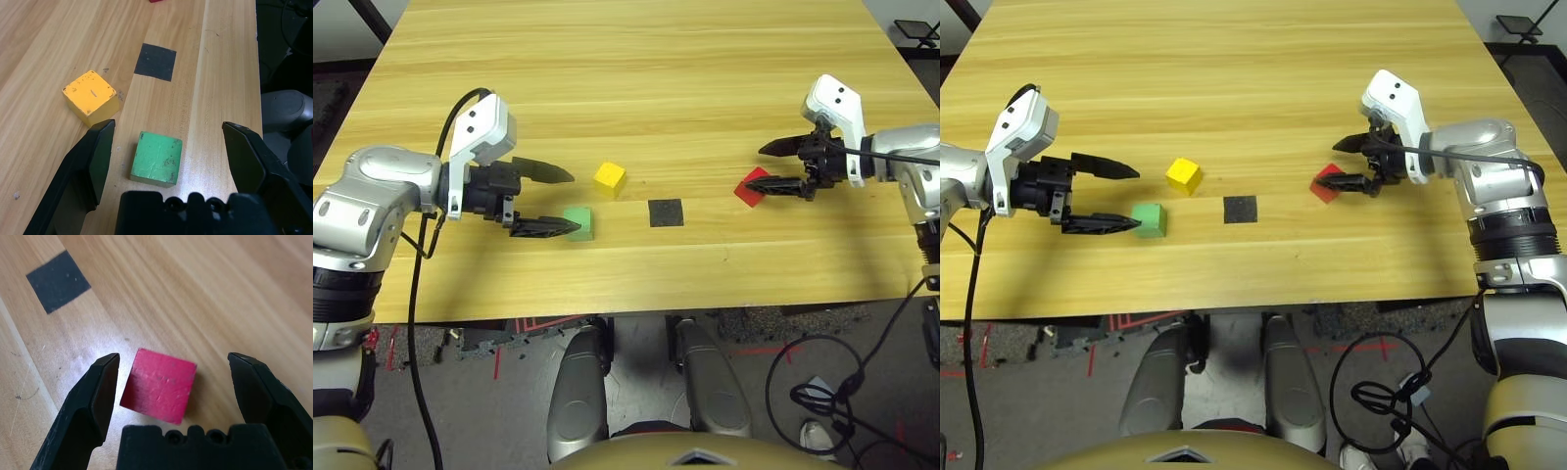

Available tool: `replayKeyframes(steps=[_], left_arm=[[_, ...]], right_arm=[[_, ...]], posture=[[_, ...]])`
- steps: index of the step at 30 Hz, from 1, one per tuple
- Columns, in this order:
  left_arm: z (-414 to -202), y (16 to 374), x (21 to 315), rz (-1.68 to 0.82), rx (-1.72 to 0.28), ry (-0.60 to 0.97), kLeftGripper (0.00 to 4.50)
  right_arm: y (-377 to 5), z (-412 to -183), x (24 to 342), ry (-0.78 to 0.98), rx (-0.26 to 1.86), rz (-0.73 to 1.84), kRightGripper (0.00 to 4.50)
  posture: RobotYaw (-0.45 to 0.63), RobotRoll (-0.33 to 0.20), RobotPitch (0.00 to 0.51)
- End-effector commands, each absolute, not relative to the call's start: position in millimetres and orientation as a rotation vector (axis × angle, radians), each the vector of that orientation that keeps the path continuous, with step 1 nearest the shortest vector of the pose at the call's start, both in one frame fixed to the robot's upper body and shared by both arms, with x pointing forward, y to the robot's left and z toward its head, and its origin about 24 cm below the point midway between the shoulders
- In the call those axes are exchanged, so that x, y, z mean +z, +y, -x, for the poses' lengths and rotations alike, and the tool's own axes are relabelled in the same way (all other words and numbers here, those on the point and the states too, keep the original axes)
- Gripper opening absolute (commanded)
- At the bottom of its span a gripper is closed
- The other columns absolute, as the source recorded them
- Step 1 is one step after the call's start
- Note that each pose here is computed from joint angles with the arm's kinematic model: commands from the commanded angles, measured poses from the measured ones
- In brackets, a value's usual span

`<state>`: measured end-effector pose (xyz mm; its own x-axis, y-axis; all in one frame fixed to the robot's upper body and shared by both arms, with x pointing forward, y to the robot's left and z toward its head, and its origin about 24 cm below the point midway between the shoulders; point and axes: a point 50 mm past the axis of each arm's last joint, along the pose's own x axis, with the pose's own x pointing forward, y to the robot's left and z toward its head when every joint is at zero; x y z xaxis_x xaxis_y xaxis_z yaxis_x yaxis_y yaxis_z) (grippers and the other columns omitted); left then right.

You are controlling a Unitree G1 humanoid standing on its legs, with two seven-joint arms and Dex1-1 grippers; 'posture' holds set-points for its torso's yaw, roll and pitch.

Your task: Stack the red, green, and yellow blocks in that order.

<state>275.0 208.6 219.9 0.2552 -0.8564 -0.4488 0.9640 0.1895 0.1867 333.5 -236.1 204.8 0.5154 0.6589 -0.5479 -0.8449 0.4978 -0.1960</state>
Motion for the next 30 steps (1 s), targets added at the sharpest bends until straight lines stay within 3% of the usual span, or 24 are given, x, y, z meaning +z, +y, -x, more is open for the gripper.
replayKeyframes(steps=[1,7,10,15,22,30], left_arm=[[-272.1,210.1,219.1,-0.48,-1.291,0.283,4.47],[-272.5,210.1,220.3,-0.478,-1.281,0.281,4.47],[-272.1,208.9,221.4,-0.474,-1.279,0.275,4.5],[-272.5,208.2,224.4,-0.473,-1.273,0.271,4.5],[-279.3,200.1,232.4,-0.475,-1.275,0.238,4.5],[-291.5,186.1,233.7,-0.485,-1.29,0.228,4.5]], right_arm=[[-234.4,-330.5,195.9,0.495,0.924,0.497,4.5],[-231.6,-330.4,186.3,0.528,0.889,0.516,4.5],[-227.8,-330.6,181.9,0.517,0.883,0.51,3.87],[-217.3,-332.4,191.9,0.463,0.919,0.508,2.05],[-181.0,-327.0,218.2,0.396,1.155,0.651,2.08],[-132.5,-328.2,210.6,0.444,1.348,0.825,2.08]], posture=[[0.18,-0.074,0.258],[0.18,-0.069,0.261],[0.18,-0.069,0.261],[0.19,-0.061,0.264],[0.19,-0.075,0.251],[0.21,-0.085,0.243]])
